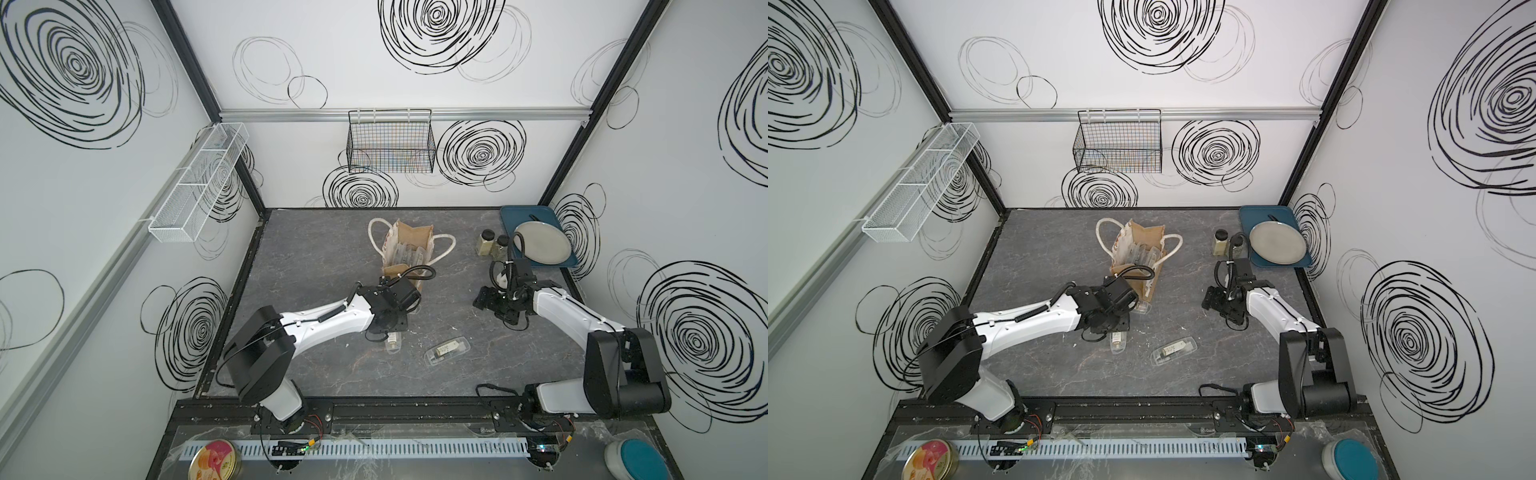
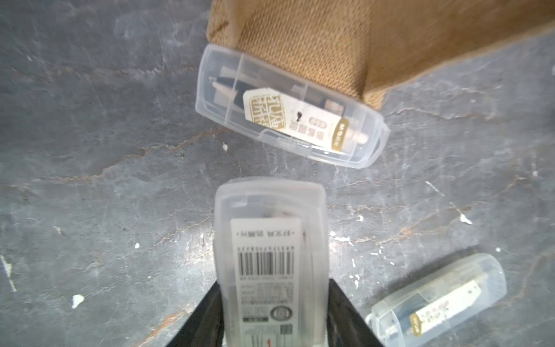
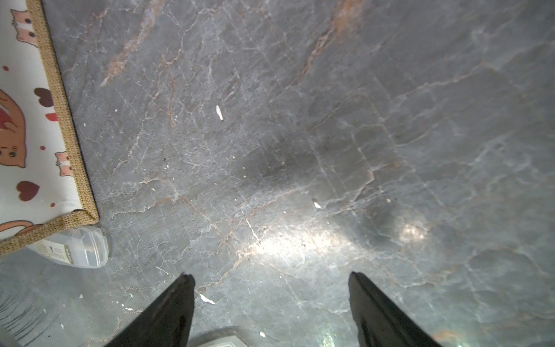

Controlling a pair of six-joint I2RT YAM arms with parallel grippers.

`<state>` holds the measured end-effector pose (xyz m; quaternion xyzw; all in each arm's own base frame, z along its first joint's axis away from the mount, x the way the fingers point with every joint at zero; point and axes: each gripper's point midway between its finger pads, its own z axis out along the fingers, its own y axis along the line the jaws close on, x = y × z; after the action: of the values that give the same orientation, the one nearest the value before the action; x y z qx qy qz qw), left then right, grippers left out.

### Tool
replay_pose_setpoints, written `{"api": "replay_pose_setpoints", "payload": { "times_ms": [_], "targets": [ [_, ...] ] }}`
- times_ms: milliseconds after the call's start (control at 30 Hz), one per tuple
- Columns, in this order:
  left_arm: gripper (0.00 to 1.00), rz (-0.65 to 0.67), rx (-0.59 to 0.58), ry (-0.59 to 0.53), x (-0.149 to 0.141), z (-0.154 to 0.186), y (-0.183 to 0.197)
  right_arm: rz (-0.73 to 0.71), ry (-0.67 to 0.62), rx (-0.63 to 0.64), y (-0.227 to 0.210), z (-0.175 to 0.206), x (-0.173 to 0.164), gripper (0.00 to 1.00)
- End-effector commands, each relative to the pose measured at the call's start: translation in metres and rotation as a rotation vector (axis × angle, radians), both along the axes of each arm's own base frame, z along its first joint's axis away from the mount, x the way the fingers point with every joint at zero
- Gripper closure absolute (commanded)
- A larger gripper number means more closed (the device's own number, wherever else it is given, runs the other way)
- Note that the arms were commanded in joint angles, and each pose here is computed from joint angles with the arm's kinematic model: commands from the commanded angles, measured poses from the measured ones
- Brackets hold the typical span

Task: Put the compass set into the canvas bag
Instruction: Pick up the compass set at the center of the board, then place the compass set in the canvas bag.

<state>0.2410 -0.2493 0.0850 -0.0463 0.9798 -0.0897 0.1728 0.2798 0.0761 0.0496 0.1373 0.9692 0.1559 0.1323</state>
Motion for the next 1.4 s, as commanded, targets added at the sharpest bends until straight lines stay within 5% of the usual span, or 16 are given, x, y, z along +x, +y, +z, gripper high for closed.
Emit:
{"api": "replay_pose_setpoints", "payload": {
  "times_ms": [0, 800, 1100, 1367],
  "targets": [
    [0.49, -0.037, 0.045, -0.111, 0.003, 0.027, 0.011, -0.039, -0.005, -0.015, -0.005, 0.013, 0.0, 0.16],
    [0.47, -0.179, 0.057, -0.605, 0.093, 0.255, 0.01, -0.036, -0.029, -0.049, 0.021, 0.022, -0.001, 0.16],
    [0.47, -0.317, 0.049, -0.641, 0.153, 0.24, -0.042, -0.001, -0.012, -0.049, 0.031, 0.017, 0.009, 0.16],
    [0.48, -0.35, 0.027, -0.612, 0.219, 0.186, -0.077, 0.006, 0.006, -0.057, 0.031, 0.011, 0.004, 0.16]
  ]
}}
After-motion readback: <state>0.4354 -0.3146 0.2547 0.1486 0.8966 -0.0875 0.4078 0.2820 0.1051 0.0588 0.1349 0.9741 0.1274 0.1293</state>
